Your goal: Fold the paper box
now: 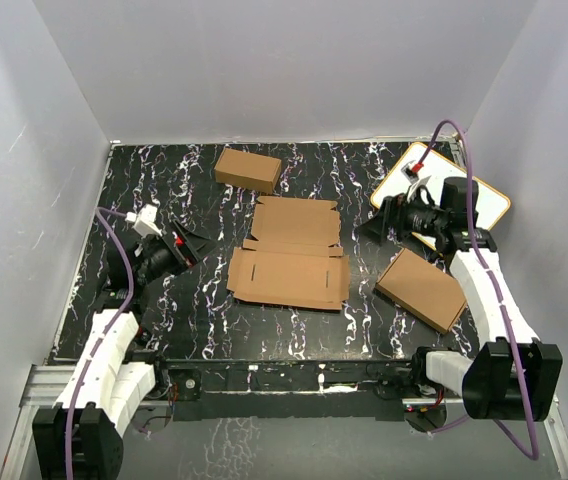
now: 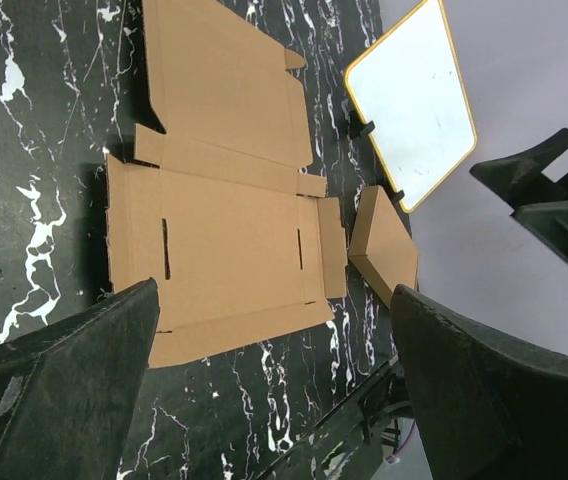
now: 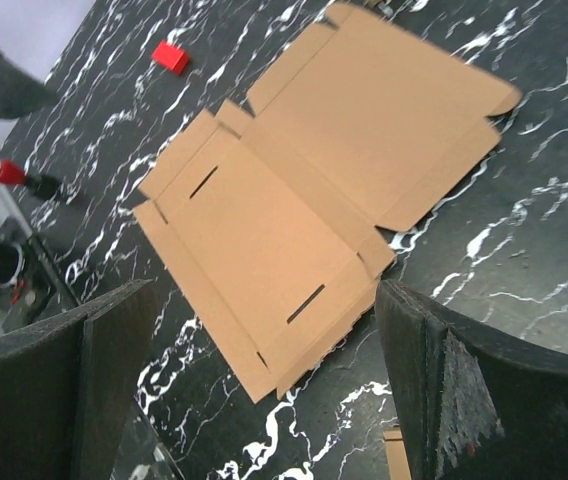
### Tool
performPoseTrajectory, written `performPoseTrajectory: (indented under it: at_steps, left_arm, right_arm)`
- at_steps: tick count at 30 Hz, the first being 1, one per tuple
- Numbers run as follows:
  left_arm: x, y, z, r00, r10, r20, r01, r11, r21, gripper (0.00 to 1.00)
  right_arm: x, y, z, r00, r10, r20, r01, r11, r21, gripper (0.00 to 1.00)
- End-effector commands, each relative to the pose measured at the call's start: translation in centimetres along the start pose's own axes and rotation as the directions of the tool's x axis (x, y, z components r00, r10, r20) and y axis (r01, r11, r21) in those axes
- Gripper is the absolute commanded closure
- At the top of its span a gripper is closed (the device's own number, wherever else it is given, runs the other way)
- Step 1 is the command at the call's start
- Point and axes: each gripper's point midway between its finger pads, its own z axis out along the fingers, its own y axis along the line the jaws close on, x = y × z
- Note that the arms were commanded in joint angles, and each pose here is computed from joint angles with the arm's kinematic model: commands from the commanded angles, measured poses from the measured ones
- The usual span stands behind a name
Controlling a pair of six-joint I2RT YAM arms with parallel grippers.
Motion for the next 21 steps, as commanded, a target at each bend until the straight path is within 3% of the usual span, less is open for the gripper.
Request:
performPoseTrajectory:
  at_steps: [1, 9, 21]
  left_arm:
    - [-0.3, -0.1, 0.4, 1.0, 0.012, -0.004, -0.011, 1.0, 0.027, 0.04]
    - [-0.3, 1.2, 1.5, 1.0, 0.001, -0.025, -0.001, 1.0, 0.003, 0.04]
    - [-1.7, 1.7, 4.1, 0.998, -0.053, -0.046, 0.054, 0.998, 0.026, 0.08]
  right_arm:
    - [0.4, 1.6, 0.8, 0.99, -0.118, 0.075, 0.13, 0.971, -0.199, 0.02]
    - [4.4, 2.6, -0.4, 0.969, -0.199, 0.149, 0.234, 0.932, -0.276, 0.01]
    - [4.2, 0.8, -0.5, 0.97, -0.208, 0.128, 0.231, 0.951, -0.206, 0.02]
